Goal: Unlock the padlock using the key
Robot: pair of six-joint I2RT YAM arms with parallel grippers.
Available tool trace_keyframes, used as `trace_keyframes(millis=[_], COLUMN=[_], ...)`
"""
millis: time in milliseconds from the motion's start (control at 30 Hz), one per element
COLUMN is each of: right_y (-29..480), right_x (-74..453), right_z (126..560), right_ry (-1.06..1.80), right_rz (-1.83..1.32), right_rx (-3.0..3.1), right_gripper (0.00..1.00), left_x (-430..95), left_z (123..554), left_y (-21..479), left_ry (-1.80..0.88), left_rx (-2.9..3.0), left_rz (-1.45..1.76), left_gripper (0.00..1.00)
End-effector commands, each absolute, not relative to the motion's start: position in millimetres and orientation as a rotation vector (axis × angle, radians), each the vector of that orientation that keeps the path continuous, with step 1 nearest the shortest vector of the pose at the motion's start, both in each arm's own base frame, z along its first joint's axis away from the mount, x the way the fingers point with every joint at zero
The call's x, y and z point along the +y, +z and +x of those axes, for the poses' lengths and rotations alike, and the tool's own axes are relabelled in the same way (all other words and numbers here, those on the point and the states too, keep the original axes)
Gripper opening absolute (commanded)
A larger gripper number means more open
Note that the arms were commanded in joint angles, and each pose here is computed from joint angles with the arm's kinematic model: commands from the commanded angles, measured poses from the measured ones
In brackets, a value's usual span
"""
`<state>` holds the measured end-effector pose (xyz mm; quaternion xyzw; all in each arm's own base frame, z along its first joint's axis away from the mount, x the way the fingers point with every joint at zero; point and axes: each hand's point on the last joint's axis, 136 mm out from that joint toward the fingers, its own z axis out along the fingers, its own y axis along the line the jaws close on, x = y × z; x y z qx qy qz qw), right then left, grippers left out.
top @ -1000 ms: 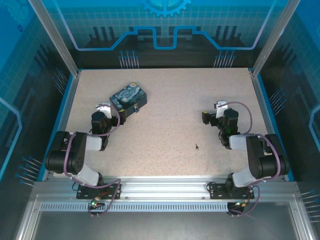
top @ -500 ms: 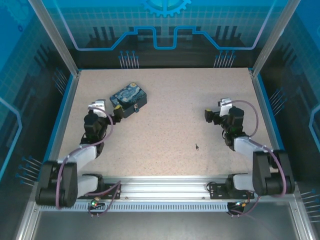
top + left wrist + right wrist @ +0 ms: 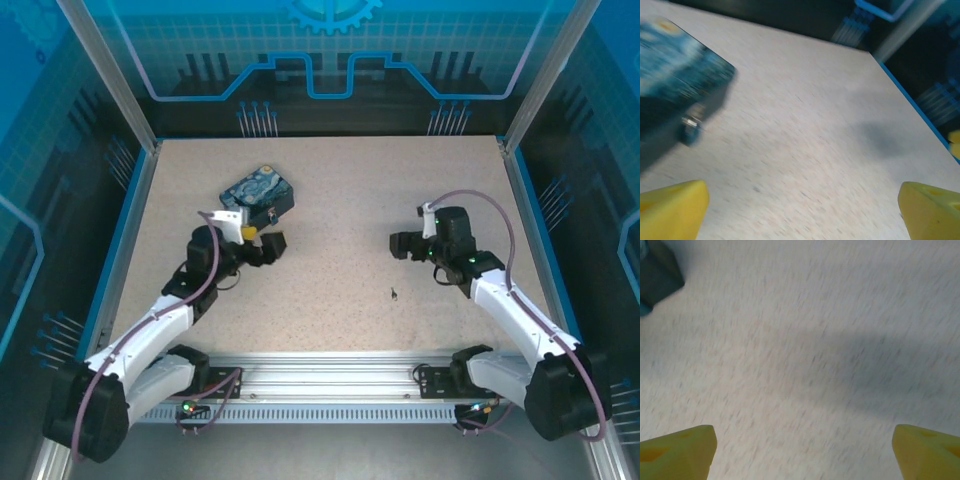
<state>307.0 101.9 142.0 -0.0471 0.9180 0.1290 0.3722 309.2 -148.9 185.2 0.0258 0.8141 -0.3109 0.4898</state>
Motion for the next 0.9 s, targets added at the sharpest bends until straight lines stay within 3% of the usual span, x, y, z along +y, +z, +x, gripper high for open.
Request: trace_keyframes(millis=[0, 233, 500, 867], right_y=[113.9, 83.1, 47.0, 27.6], right_x=[104.1, 110.3, 119.0, 129.7], right_z=[258.0, 225.9, 217.2, 216.9], right_ry=[0.308, 0.185, 0.065, -0.003], right_rz=[-0.108, -0.167, -0.263, -0.311], right_rx=[2.62, 2.811, 2.977, 3.026], right_gripper=[0.88, 0.78, 0.62, 0.57], left_x=[-182.7, -219.9, -228.0, -217.9], left_z=[293.0, 287.6, 291.4, 286.8], left_y=[181.3, 168.5, 159.4, 157.0], left_ry=[-0.894, -1.01, -1.033, -0.971], left_rx=[2.035, 2.054, 2.063, 2.083], left_rz=[0.108, 0.149, 0.132, 0.125], left_gripper=[0.99, 0.99, 0.99, 0.99])
